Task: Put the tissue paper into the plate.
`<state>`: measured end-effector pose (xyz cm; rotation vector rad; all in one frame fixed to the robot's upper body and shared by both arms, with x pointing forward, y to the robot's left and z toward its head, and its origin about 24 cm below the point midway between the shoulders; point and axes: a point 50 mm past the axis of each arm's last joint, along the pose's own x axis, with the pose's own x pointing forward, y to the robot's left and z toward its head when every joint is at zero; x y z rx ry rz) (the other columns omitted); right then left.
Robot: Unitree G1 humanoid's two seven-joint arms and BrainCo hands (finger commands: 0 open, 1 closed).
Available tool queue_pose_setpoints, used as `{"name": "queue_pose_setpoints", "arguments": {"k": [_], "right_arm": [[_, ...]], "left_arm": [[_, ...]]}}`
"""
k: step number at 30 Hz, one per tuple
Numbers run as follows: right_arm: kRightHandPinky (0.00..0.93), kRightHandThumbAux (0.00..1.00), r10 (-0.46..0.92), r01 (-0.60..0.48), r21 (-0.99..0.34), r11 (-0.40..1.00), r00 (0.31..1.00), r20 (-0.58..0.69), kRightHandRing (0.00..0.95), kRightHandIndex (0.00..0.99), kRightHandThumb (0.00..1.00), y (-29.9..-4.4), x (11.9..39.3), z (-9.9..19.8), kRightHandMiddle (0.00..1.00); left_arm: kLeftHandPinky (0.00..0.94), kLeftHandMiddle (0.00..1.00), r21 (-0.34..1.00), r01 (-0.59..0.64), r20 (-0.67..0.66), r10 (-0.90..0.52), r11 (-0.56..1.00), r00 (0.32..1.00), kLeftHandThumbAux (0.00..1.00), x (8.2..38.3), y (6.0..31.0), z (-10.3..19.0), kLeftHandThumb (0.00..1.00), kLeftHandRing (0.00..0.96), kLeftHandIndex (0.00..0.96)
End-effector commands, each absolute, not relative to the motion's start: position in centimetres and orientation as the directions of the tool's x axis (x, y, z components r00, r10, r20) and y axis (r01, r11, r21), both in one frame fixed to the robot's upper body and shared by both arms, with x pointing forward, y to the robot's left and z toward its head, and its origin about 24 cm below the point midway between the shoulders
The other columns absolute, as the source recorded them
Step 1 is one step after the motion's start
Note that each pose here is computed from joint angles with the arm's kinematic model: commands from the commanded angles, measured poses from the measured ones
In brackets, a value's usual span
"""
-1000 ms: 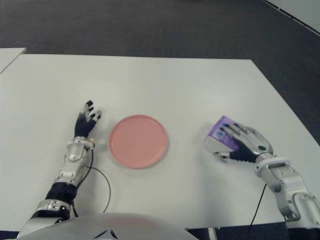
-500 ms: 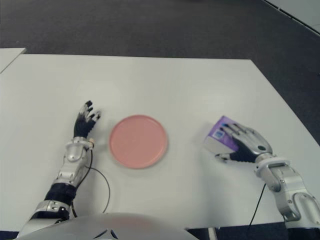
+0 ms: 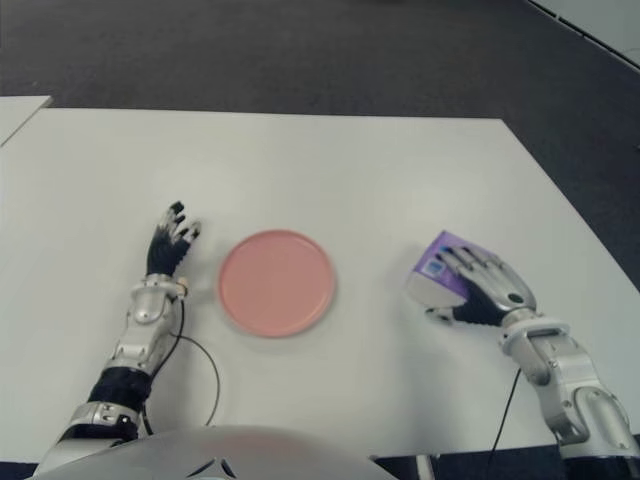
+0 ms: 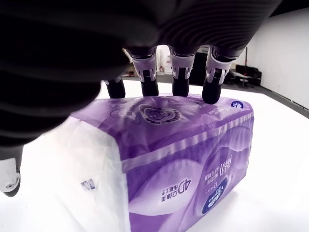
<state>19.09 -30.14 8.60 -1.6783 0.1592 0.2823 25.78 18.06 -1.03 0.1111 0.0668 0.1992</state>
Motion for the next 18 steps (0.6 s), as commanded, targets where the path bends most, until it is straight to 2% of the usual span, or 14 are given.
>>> {"name": "queue_pose_setpoints", "arguments": {"k": [1, 18], "right_arm": [[0.000, 0.444, 0.063, -0.293, -0.949, -0.119, 0.951, -0.302, 0.000, 0.000, 0.051, -29.91, 18.83, 7.90, 0.000], [0.000, 0.445, 0.063, -0.292, -0.949, -0.119, 0.952, -0.301, 0.000, 0.000, 0.049, -29.96, 18.53, 8.01, 0.000]], "left_arm": [[0.000, 0.000, 0.128, -0.200, -0.080, 0.211, 0.972, 0.974, 0.626, 25.28, 18.38, -1.51, 0.000, 0.000, 0.000], [0.000, 0.000, 0.129, -0.204, -0.078, 0.215, 0.970, 0.973, 0.619, 24.92, 18.49, -1.45, 0.000, 0.000, 0.000]]}}
